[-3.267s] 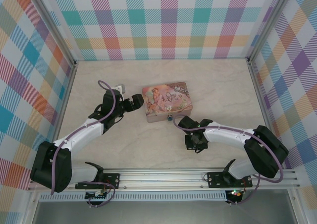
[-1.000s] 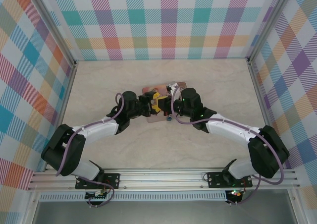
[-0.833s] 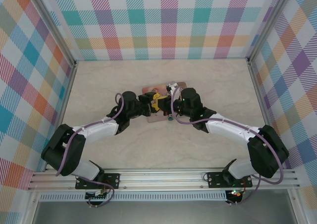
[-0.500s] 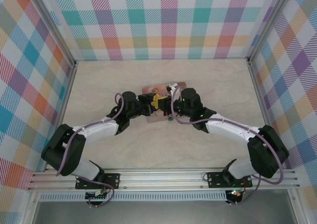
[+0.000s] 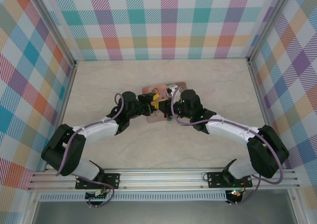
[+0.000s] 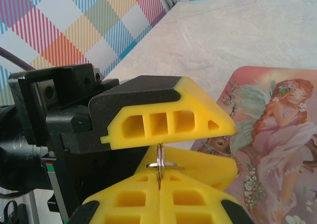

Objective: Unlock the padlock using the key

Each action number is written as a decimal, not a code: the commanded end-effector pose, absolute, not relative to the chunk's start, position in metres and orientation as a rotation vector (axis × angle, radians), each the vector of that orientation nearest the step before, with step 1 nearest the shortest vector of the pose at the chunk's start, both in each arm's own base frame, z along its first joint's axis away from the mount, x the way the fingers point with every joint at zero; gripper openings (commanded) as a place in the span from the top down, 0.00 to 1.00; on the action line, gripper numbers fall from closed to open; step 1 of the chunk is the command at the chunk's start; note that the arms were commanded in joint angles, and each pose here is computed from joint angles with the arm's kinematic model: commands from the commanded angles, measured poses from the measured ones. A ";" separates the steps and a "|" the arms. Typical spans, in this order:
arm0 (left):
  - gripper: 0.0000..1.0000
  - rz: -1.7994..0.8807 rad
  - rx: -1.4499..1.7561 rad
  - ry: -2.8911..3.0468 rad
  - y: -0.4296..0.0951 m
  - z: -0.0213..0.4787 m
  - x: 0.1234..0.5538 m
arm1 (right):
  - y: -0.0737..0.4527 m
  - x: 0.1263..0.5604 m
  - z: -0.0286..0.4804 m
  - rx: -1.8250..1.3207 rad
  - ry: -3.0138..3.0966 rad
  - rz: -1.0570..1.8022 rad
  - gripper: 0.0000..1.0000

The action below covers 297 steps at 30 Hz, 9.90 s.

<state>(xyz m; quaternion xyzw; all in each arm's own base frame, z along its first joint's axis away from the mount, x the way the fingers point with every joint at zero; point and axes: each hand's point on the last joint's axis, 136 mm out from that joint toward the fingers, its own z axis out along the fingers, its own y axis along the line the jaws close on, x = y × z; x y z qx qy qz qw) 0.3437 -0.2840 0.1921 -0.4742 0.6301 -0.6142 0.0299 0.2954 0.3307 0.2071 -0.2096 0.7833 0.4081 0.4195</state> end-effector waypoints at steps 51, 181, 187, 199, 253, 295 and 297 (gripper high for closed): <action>1.00 -1.341 0.246 1.662 -0.293 0.373 0.310 | 0.318 0.263 0.341 -0.683 1.497 1.721 0.36; 0.36 -1.321 0.240 2.118 -0.339 0.070 0.330 | 0.235 0.358 0.073 -0.088 2.484 1.082 0.95; 0.40 -1.338 0.245 2.118 -0.348 0.071 0.327 | 0.236 0.357 0.073 -0.084 2.481 1.088 0.95; 0.54 -1.299 0.149 2.119 -0.344 0.072 0.338 | 0.237 0.355 0.074 -0.092 2.479 1.093 0.95; 0.75 -1.484 -0.253 2.320 -0.344 0.118 0.326 | 0.248 0.284 0.059 -0.890 2.337 0.427 0.94; 0.78 -1.496 -0.307 2.381 -0.344 0.118 0.319 | 0.238 0.310 0.064 -0.850 2.220 0.263 0.94; 0.78 -1.490 -0.306 2.382 -0.343 0.117 0.319 | 0.237 0.307 0.064 -0.811 2.241 0.284 0.95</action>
